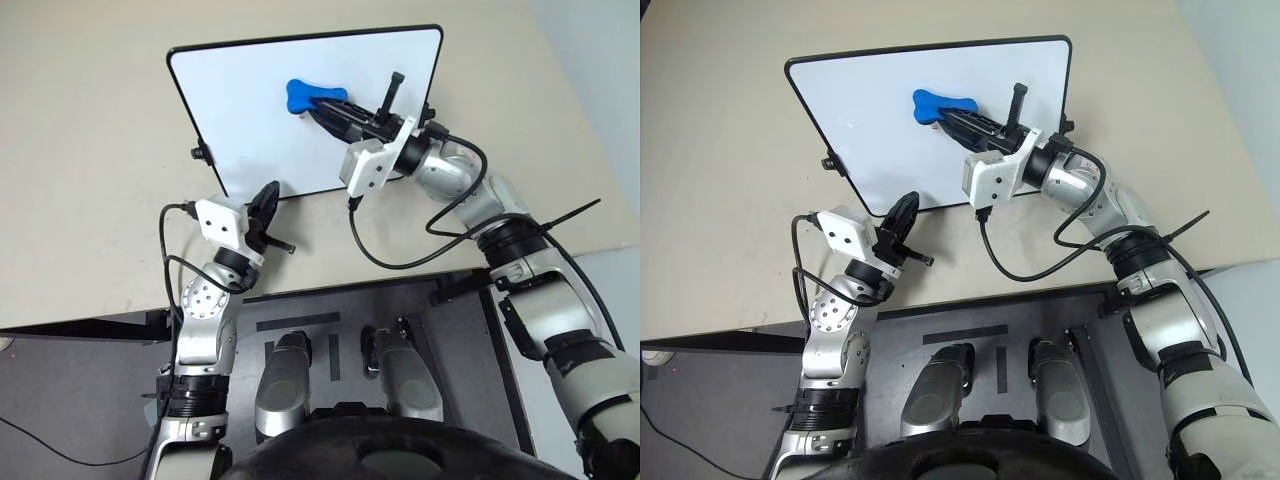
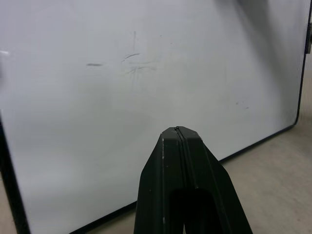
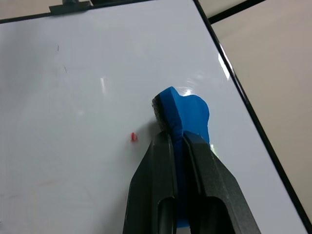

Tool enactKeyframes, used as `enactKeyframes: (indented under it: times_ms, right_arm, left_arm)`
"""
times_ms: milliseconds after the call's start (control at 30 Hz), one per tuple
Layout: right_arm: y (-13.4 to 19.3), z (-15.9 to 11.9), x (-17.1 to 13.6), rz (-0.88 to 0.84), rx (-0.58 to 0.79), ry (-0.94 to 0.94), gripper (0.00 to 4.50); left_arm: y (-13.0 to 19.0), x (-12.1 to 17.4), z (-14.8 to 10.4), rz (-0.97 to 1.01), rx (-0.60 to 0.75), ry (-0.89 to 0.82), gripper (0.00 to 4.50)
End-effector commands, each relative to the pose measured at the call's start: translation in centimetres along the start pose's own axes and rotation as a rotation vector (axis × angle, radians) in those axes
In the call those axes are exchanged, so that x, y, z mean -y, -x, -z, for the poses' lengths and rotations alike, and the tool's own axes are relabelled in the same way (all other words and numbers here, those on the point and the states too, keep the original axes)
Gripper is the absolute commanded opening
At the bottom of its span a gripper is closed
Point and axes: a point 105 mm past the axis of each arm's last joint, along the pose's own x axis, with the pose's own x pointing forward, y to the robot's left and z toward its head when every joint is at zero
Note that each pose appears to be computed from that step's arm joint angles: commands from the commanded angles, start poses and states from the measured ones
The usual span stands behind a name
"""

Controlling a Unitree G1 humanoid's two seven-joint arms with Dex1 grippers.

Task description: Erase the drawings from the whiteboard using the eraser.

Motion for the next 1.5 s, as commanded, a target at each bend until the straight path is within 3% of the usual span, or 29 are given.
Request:
enactKeyframes:
  times_ms: [33,200,500,667,900,1033,1067,1400,1433,1500]
  right_arm:
    - [0.5,0.6,-1.7,-0.059,-0.028,-0.037,0.0]
    - [1.6,1.6,-4.5,-0.13,-0.078,-0.09,0.0]
    - [2.5,1.7,-5.5,-0.175,-0.096,-0.133,0.0]
    - [5.3,1.1,-5.7,-0.211,-0.128,-0.259,0.0]
    - [11.4,0.8,-6.7,-0.265,-0.321,-0.487,0.0]
    - [13.1,0.5,-7.5,-0.291,-0.393,-0.578,0.0]
    - [13.2,0.6,-7.7,-0.291,-0.406,-0.587,0.65]
    - [12.3,0.2,-5.8,-0.203,-0.392,-0.621,4.03]
    - [12.4,0.3,-5.1,-0.17,-0.392,-0.61,4.31]
    - [12.8,0.4,-3.7,-0.091,-0.389,-0.628,4.41]
  left_arm:
    - [-0.3,0.2,-0.9,0.01,0.043,-0.019,0.0]
    - [-0.2,0.2,-0.9,0.008,0.044,-0.019,0.0]
    - [-0.3,0.3,-1.0,0.013,0.045,-0.021,0.0]
    - [-0.2,0.1,-1.2,0.012,0.044,-0.023,0.0]
    - [0.0,-0.1,-1.1,0.019,0.034,-0.023,0.0]
    - [-0.1,-0.1,-1.0,0.032,0.028,-0.023,0.0]
    - [-0.2,-0.1,-1.0,0.036,0.027,-0.024,0.0]
    - [-0.9,-1.1,-1.7,0.055,0.035,-0.052,0.0]
    - [-1.1,-1.0,-1.8,0.058,0.037,-0.055,0.0]
    - [-1.4,-0.9,-2.0,0.061,0.043,-0.059,0.0]
